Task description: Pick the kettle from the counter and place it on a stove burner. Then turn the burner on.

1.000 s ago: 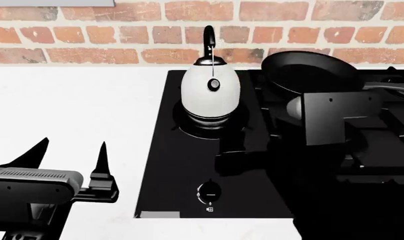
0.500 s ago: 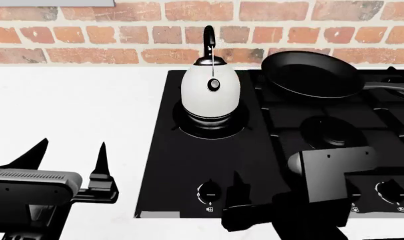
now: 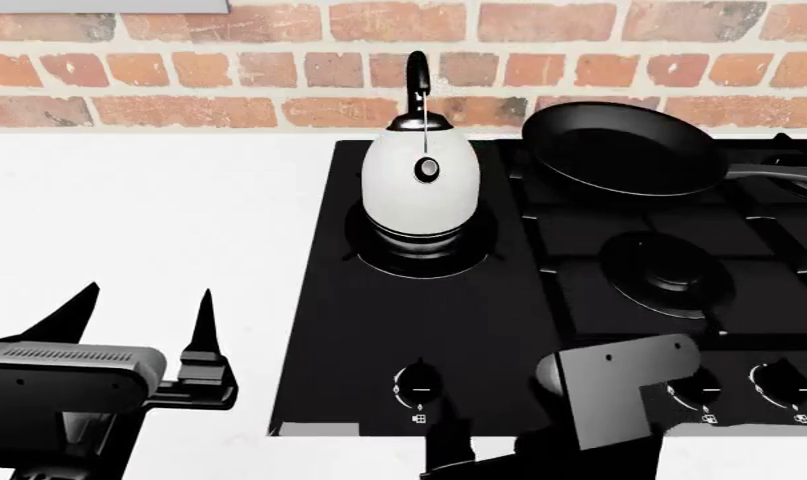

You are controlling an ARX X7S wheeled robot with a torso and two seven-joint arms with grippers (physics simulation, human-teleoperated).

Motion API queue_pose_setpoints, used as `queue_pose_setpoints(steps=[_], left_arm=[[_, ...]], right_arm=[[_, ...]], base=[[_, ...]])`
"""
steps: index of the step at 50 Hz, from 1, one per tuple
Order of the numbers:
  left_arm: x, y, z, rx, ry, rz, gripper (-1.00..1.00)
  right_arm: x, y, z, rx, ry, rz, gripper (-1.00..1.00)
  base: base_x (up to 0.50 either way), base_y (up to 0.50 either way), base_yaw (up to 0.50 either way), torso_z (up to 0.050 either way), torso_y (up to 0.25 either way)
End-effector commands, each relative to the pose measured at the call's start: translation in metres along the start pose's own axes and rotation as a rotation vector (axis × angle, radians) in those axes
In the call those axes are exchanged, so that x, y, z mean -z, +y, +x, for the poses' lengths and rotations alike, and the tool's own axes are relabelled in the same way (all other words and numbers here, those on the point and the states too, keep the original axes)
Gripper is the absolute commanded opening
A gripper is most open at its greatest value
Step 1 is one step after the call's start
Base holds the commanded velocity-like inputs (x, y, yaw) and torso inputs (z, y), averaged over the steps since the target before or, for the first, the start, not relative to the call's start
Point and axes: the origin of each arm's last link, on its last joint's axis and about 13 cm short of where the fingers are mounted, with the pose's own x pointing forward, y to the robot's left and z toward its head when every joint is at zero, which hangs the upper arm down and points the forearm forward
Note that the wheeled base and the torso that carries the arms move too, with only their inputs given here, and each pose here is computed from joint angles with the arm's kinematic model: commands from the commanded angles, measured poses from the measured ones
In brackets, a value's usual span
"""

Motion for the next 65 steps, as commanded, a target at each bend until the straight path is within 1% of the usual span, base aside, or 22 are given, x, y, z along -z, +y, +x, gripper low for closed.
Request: queue_pose_setpoints(steps=[1, 10, 18, 33, 39, 47, 54, 65], left_arm=[[0.002, 0.000, 0.000, 0.000, 0.003, -0.002, 1.00], [0.006, 0.000, -0.001, -0.005, 0.007, -0.009, 1.00], [0.006, 0.001, -0.001, -0.006, 0.009, -0.012, 1.00], [0.008, 0.002, -0.003, -0.017, 0.012, -0.017, 1.00], [0.009, 0.002, -0.002, -0.014, 0.018, -0.013, 1.00], [0.008, 0.003, -0.002, -0.013, 0.013, -0.014, 1.00], [0.008, 0.002, -0.002, -0.009, 0.012, -0.015, 1.00], [0.009, 0.002, -0.003, -0.012, 0.017, -0.019, 1.00]], right_arm=[[0.003, 0.010, 0.002, -0.048, 0.005, -0.028, 1.00], [0.006, 0.017, 0.012, -0.060, -0.004, -0.033, 1.00], [0.005, 0.021, 0.018, -0.047, -0.030, -0.026, 1.00], [0.010, 0.031, 0.030, -0.059, -0.027, -0.035, 1.00], [0.009, 0.032, 0.036, -0.038, -0.035, -0.016, 1.00], [0.007, 0.031, 0.045, -0.028, -0.034, -0.014, 1.00], [0.013, 0.030, 0.053, -0.032, 0.009, -0.024, 1.00], [0.017, 0.033, 0.052, -0.050, 0.026, -0.038, 1.00]], base=[[0.00, 0.00, 0.00, 0.000, 0.000], [0.00, 0.00, 0.00, 0.000, 0.000], [0.00, 0.00, 0.00, 0.000, 0.000], [0.00, 0.00, 0.00, 0.000, 0.000], [0.00, 0.00, 0.00, 0.000, 0.000], [0.00, 0.00, 0.00, 0.000, 0.000], [0.00, 0.00, 0.00, 0.000, 0.000], [0.00, 0.00, 0.00, 0.000, 0.000]])
